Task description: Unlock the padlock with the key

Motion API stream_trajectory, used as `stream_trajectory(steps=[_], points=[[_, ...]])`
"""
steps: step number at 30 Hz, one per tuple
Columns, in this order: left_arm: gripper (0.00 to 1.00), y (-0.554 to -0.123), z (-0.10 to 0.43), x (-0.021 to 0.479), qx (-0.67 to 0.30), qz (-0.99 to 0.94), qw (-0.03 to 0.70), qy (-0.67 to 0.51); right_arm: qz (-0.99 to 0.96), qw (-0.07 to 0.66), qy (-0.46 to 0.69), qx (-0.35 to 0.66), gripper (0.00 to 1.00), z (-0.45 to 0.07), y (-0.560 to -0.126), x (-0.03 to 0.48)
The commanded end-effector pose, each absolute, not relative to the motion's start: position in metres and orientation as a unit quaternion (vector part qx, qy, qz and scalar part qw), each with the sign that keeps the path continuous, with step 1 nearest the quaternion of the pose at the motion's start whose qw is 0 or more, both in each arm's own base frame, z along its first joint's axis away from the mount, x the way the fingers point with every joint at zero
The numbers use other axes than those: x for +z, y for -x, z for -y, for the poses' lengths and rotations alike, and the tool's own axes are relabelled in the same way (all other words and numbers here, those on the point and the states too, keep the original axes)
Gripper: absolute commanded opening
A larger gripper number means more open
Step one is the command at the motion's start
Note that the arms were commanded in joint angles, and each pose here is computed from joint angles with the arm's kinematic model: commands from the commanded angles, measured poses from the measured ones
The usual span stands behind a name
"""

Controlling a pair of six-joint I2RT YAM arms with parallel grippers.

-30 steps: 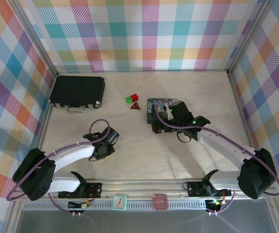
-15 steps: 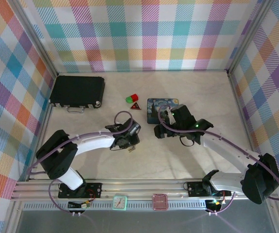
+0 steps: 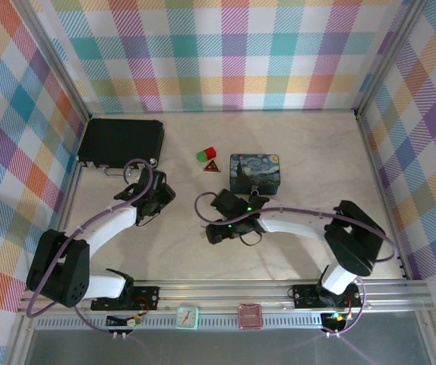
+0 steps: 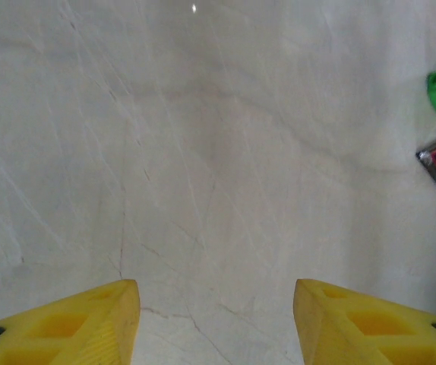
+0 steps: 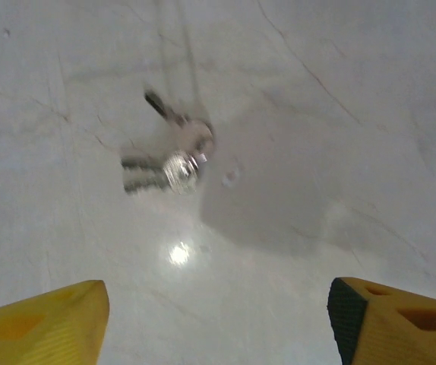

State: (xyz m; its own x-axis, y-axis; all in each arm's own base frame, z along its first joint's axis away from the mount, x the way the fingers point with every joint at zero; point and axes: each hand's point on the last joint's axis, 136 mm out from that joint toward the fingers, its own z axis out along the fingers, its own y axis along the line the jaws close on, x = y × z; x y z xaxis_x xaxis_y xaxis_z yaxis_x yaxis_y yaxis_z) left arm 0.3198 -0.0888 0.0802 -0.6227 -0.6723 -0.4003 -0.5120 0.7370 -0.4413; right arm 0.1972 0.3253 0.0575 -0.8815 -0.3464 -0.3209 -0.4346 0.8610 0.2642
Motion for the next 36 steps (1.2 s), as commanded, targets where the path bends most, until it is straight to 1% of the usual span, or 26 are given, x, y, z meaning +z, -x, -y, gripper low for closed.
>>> stream_trajectory(steps=[1, 5, 9, 12, 13, 18, 21, 25, 27, 28, 30, 31, 33, 36], points=[[0.56, -0.327, 0.079, 0.092, -0.166, -0.873, 0.309, 0.340, -0.965, 0.145, 0.161, 0.146, 0.72, -0.336, -0.214, 0.056], [0.55, -0.320, 0.076, 0.092, -0.166, -0.871, 0.312, 0.341, -0.973, 0.134, 0.142, 0.123, 0.67, -0.348, -0.222, 0.041], [0.55, -0.308, 0.073, 0.085, -0.169, -0.869, 0.306, 0.350, -0.978, 0.124, 0.139, 0.095, 0.52, -0.357, -0.225, 0.028], [0.55, -0.301, 0.067, 0.081, -0.162, -0.868, 0.306, 0.356, -0.980, 0.108, 0.144, 0.083, 0.46, -0.361, -0.220, 0.019], [0.55, -0.300, 0.066, 0.081, -0.160, -0.868, 0.306, 0.357, -0.981, 0.102, 0.147, 0.075, 0.45, -0.361, -0.216, 0.015], [0.55, -0.299, 0.062, 0.086, -0.160, -0.863, 0.315, 0.362, -0.984, 0.076, 0.154, 0.044, 0.46, -0.357, -0.202, 0.001], [0.55, -0.300, 0.061, 0.090, -0.162, -0.859, 0.319, 0.365, -0.984, 0.077, 0.156, 0.027, 0.43, -0.351, -0.199, 0.000], [0.56, -0.300, 0.062, 0.093, -0.163, -0.859, 0.320, 0.364, -0.981, 0.091, 0.169, 0.006, 0.42, -0.344, -0.198, 0.004], [0.56, -0.300, 0.062, 0.094, -0.164, -0.859, 0.321, 0.364, -0.980, 0.085, 0.178, 0.006, 0.38, -0.343, -0.195, -0.001], [0.56, -0.300, 0.061, 0.092, -0.161, -0.858, 0.321, 0.367, -0.980, 0.078, 0.184, 0.009, 0.34, -0.344, -0.192, -0.005], [0.55, -0.303, 0.060, 0.088, -0.163, -0.852, 0.326, 0.376, -0.980, 0.066, 0.186, 0.007, 0.20, -0.343, -0.188, -0.012], [0.55, -0.306, 0.060, 0.088, -0.163, -0.851, 0.330, 0.374, -0.981, 0.061, 0.184, 0.006, 0.15, -0.343, -0.186, -0.016], [0.55, -0.310, 0.061, 0.089, -0.160, -0.852, 0.329, 0.374, -0.983, 0.058, 0.175, 0.010, 0.10, -0.340, -0.183, -0.018], [0.56, -0.314, 0.066, 0.096, -0.175, -0.850, 0.338, 0.364, -0.981, 0.075, 0.177, 0.032, 0.02, -0.344, -0.185, -0.012]])
